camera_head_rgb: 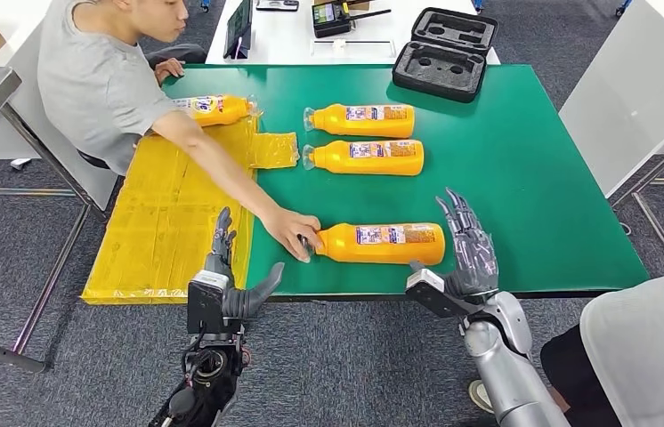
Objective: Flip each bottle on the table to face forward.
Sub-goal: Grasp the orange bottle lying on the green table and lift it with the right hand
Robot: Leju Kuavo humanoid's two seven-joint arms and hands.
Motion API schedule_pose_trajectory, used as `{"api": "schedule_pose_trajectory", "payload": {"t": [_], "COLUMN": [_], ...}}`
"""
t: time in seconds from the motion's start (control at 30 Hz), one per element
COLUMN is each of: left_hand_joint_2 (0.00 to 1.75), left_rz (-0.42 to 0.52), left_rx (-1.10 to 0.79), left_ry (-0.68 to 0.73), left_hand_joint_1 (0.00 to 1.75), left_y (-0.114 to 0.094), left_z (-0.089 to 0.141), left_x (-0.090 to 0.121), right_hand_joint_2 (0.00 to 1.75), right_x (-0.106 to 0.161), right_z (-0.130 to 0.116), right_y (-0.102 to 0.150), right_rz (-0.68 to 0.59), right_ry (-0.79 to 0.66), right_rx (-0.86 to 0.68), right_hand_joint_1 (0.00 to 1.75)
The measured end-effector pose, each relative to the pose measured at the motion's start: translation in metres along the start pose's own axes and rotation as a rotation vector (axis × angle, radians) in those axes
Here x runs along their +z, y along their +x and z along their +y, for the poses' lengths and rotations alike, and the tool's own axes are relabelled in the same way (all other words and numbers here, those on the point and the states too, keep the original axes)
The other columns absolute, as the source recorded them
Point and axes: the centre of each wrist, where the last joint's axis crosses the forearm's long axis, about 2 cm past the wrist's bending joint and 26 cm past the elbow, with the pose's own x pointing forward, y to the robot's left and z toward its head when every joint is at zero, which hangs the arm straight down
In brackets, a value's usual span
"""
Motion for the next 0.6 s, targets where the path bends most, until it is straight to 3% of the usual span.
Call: {"api": "schedule_pose_trajectory", "payload": {"t": [0.43, 0.6], "left_hand_joint_2": [1.75, 1.75], "left_rz": [-0.004, -0.010], "left_rx": [0.006, 0.007], "left_ry": [-0.018, -0.040], "left_hand_joint_1": [0.00, 0.00], "left_y": [0.002, 0.003], "left_z": [-0.008, -0.011], "left_x": [0.002, 0.003], "right_hand_joint_2": [1.75, 1.75], "right_x": [0.009, 0.011], "right_z": [0.005, 0.013], "right_y": [-0.002, -0.001], "right_rz": [0.056, 0.044], "right_ry": [-0.052, 0.021], "right_rx": [-0.117, -0.121], "right_hand_joint_1": [0.00, 0.00]}}
